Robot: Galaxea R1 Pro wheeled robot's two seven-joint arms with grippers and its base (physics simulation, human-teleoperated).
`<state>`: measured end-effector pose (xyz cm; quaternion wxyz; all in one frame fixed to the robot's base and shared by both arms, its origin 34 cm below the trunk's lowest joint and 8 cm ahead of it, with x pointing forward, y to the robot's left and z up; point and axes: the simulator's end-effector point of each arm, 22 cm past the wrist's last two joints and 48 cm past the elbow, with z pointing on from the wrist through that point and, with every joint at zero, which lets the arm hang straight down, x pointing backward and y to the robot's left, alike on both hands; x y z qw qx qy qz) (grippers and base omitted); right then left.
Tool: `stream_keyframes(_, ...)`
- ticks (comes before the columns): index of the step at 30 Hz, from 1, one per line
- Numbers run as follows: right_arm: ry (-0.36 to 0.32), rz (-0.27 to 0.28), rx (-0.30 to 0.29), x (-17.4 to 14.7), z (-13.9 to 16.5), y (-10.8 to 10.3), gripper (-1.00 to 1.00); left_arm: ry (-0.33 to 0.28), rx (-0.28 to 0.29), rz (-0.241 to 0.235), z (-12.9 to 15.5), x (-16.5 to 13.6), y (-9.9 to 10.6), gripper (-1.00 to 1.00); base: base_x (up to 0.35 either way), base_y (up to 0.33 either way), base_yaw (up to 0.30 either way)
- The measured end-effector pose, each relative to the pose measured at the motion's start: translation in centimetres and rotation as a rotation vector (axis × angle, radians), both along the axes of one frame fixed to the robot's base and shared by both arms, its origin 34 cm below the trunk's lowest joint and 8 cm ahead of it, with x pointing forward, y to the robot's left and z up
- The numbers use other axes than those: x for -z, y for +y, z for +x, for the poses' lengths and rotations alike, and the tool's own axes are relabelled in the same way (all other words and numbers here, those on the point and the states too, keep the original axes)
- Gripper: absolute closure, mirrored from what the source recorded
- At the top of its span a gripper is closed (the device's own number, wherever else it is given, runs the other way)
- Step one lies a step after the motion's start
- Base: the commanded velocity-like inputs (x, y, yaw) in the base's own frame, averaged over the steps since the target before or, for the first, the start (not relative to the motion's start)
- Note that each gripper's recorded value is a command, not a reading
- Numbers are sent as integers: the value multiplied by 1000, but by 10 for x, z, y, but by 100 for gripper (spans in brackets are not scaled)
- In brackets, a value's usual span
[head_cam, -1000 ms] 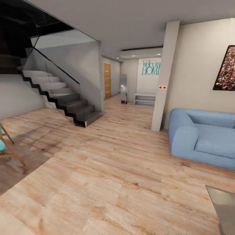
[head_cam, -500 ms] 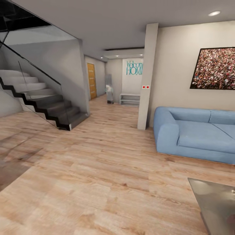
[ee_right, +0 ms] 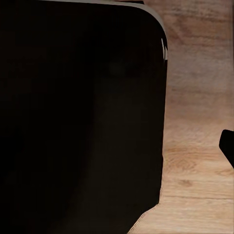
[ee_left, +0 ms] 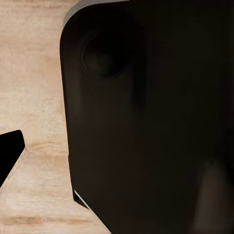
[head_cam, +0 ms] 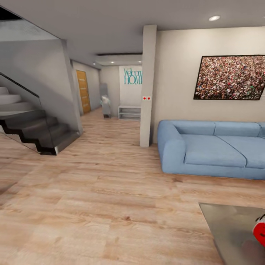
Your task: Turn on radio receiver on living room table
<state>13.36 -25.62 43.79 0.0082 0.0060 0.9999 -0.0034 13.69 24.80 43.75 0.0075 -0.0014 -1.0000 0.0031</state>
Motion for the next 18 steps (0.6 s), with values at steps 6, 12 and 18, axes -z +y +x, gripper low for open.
stream_keyframes(6,0,0,-1,0,0,0,-100,-7,0,0,2,0,0,-100,232,0,-135)
stream_keyframes(12,0,-1,2,0,0,0,-100,-8,-1,0,2,0,0,-100,35,0,-81)
stream_keyframes(18,0,0,4,0,0,0,-100,-8,-1,3,2,0,1,-100,4,0,-246)
